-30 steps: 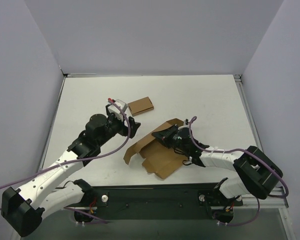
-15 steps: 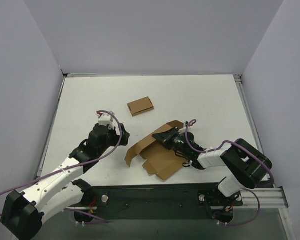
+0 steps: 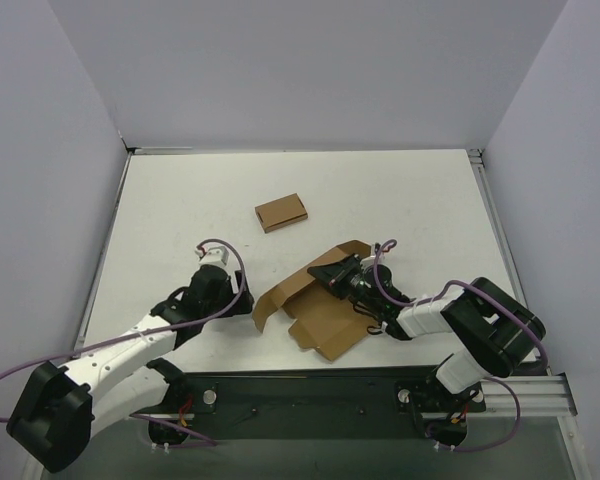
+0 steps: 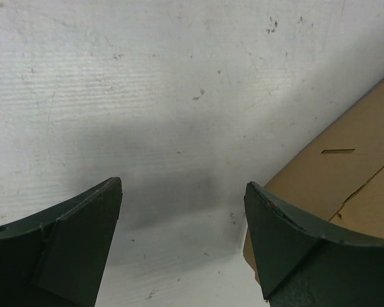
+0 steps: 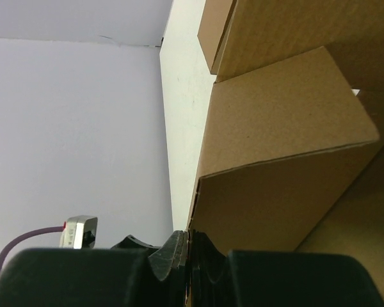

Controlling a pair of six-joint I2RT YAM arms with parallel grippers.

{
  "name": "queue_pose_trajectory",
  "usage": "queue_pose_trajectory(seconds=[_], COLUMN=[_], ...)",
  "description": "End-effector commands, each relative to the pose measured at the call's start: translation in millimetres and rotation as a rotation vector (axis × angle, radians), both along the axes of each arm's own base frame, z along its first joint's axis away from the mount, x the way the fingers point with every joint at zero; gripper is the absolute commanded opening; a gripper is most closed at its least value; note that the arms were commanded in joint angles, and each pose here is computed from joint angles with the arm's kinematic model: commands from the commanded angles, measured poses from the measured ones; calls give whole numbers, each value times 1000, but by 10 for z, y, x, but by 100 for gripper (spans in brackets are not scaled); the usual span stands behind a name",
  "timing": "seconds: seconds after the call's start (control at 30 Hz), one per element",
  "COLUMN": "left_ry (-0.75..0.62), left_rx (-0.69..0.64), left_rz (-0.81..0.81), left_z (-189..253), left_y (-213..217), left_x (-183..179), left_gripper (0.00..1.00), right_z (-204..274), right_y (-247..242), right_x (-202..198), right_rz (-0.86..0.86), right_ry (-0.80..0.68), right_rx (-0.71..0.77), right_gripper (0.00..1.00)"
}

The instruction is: Fold the paper box

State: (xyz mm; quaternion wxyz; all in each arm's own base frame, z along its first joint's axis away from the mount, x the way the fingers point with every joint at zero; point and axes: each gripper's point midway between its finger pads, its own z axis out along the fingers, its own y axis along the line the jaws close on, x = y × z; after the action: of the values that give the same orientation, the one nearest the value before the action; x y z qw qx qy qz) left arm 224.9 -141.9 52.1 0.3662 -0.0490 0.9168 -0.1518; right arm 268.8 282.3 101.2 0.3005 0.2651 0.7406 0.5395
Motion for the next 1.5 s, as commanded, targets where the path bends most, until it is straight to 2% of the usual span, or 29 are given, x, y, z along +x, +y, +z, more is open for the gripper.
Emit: queue_pose_trajectory(seconds=[0.0, 0.2, 0.5, 0.87, 1.07, 1.23, 1.47], left_ry=[19, -79, -224, -285, -373, -427, -446], left_rx=[-99, -268, -327, -362, -308, -170, 12], left_rz=[-82, -296, -457, -549, -532, -556, -680], left_z=[-42, 76, 387, 513, 733, 829, 793], left_y=[-243, -698, -1037, -1388, -1288, -1093, -1149], left_x=[-27, -38, -17, -70, -27, -50, -210], left_gripper=[87, 80, 68, 59, 66, 69, 72], right_z=[156, 133, 85, 26, 14, 29, 26], right_y=[-48, -57, -93, -149, -175, -173, -160], right_x=[48, 59, 52, 35, 21, 28, 29], right_rz=[-23, -29, -43, -63, -68, -69, -67], right_ry=[-87, -84, -81, -78, -78, -80, -75], right_rx=[12, 11, 9, -5, -6, 0, 13], right_gripper=[0, 0, 0, 0, 0, 0, 0])
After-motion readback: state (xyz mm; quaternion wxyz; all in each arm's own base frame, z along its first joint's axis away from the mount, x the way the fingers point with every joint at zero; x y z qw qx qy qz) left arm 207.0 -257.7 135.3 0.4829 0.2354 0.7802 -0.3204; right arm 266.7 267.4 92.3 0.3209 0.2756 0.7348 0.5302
